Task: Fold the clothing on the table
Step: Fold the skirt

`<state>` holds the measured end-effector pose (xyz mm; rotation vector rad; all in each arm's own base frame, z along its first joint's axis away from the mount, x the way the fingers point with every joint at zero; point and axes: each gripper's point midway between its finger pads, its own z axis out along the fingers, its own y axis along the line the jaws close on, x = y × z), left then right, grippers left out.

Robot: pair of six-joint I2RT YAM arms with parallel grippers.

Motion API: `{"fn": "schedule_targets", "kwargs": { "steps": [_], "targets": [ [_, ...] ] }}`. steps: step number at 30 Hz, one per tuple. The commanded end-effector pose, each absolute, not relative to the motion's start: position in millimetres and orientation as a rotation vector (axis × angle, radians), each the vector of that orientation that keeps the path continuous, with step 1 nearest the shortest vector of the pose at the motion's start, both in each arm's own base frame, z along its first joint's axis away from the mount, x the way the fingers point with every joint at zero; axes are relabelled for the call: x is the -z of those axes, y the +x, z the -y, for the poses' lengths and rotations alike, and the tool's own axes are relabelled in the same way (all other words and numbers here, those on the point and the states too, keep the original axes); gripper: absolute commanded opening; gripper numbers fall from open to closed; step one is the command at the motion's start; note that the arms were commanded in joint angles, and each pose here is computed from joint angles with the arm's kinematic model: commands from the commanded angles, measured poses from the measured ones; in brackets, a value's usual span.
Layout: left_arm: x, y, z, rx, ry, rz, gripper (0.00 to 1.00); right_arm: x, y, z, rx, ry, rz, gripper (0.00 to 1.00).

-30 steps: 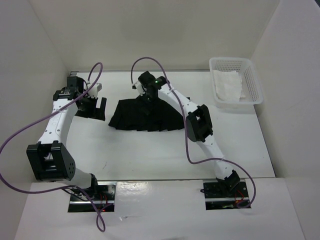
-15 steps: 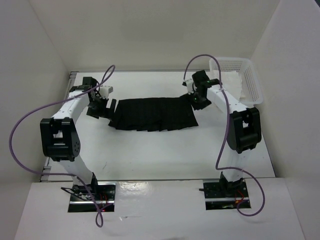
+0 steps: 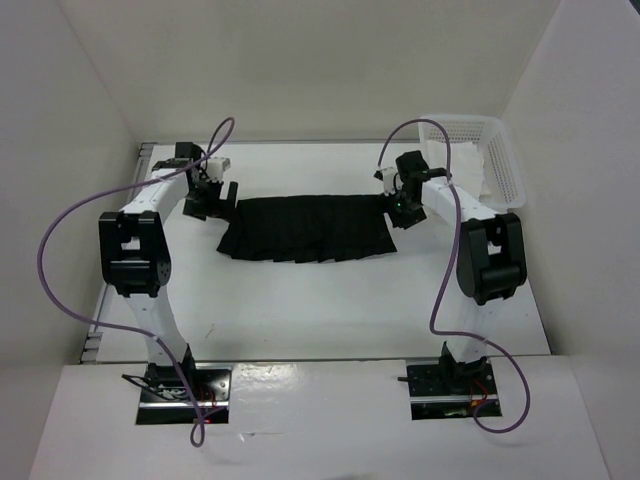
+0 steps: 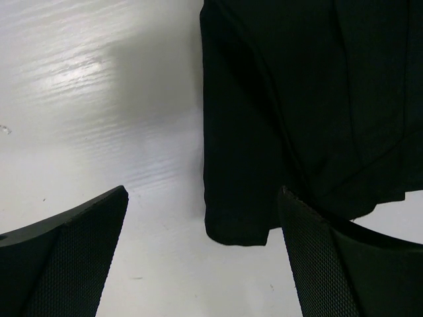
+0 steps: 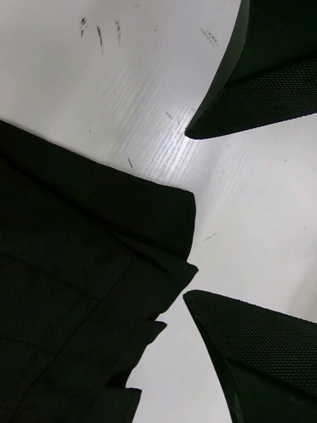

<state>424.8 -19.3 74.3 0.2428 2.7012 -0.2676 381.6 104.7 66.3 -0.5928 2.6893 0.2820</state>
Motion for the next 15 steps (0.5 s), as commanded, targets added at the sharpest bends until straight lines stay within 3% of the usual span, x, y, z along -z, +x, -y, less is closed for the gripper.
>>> {"fn": "schedule_targets", "kwargs": {
  "steps": [1,15],
  "targets": [
    [-72.0,436.2,34.6,0.332,0.243,-2.684,1.0,-74.0,401.0,-111.7,-0.336,-0.574,-2.626,0.98],
    [-45.4,449.1,56.6,0.428,0.262,-2.715,1.0,-65.6,414.1,-117.7,-0.396,-0.574,-2.649,0.98]
  ]
}}
